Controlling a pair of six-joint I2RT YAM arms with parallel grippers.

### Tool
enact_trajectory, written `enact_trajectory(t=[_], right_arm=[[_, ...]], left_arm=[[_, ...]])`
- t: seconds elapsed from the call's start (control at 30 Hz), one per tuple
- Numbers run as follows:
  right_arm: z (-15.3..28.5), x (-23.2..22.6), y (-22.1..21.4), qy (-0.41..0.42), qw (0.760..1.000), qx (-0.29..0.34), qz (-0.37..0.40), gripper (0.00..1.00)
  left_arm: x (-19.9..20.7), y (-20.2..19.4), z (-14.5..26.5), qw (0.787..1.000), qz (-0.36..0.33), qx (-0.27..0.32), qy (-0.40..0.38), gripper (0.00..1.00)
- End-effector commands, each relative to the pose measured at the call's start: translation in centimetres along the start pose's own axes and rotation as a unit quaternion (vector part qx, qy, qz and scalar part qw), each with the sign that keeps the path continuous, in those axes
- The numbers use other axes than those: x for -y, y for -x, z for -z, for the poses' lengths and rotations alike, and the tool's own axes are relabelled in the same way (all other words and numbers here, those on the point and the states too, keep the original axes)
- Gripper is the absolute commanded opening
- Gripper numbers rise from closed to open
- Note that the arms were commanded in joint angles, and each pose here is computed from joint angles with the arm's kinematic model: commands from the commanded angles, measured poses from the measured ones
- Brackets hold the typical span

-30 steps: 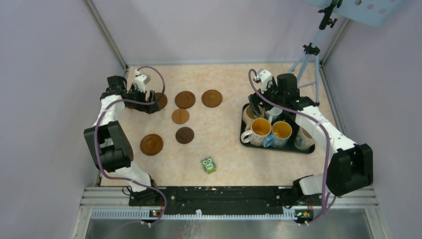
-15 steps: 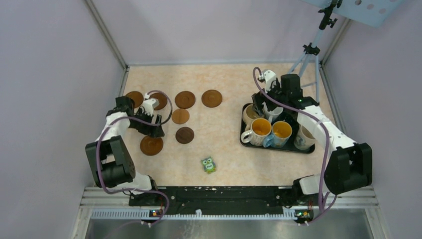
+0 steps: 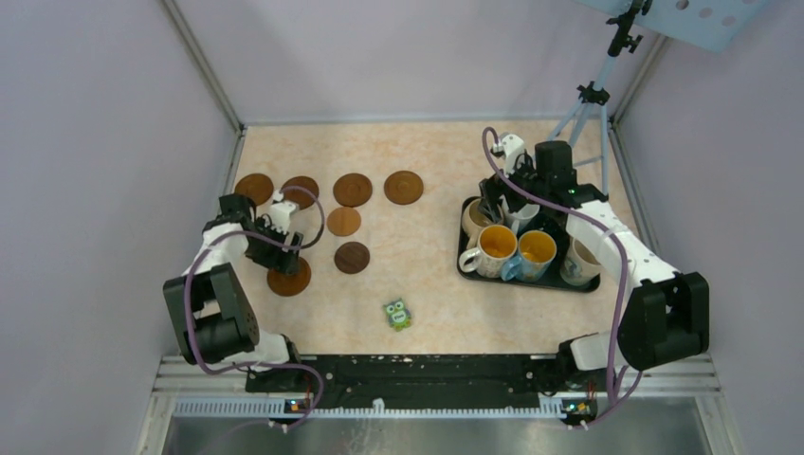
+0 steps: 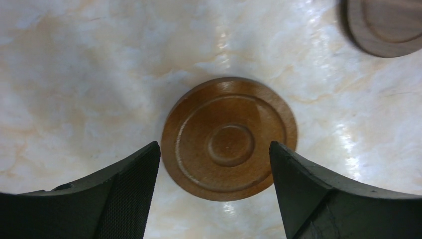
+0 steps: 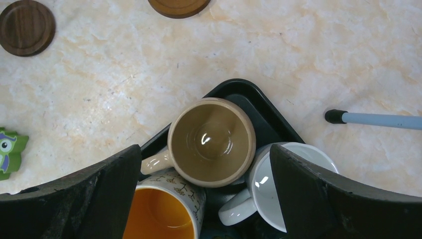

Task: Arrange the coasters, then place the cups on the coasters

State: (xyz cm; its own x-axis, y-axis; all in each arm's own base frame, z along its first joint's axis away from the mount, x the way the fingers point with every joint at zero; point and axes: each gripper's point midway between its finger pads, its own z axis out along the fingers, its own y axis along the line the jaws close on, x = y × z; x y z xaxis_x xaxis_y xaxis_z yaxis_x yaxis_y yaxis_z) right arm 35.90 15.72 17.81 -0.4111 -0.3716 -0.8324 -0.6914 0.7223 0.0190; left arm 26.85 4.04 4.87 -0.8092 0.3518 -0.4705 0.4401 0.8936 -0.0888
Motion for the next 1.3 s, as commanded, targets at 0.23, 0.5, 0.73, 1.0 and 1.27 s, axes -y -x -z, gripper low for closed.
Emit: enact_trajectory(t=[0.23, 0.5, 0.73, 1.0, 1.27], right_arm=[[0.4, 0.0, 1.4, 0.005, 1.0, 0.022, 0.008, 0.99], [0.3, 0.0, 1.2, 0.004, 1.0, 0.02, 0.009, 0.99], [0.4, 0.0, 1.2, 0.002, 1.0, 0.021, 0.01, 0.99], [0.4, 0.1, 1.1, 0.001, 1.0, 0.019, 0.01, 0.99], [0.4, 0.1, 1.1, 0.001, 1.0, 0.019, 0.009, 0.99]], left_arm=[[-2.9, -2.8, -1.6, 0.998, -0.023, -0.035, 0.053, 0.8], [-5.1, -1.2, -2.8, 0.997, 0.011, -0.024, 0.073, 0.58], [-8.7, 1.9, -3.6, 0.993, 0.046, -0.009, 0.105, 0.52], [-11.9, 2.8, -4.6, 0.988, 0.055, -0.022, 0.141, 0.51], [-13.2, 3.1, -4.3, 0.984, 0.054, -0.024, 0.166, 0.52]])
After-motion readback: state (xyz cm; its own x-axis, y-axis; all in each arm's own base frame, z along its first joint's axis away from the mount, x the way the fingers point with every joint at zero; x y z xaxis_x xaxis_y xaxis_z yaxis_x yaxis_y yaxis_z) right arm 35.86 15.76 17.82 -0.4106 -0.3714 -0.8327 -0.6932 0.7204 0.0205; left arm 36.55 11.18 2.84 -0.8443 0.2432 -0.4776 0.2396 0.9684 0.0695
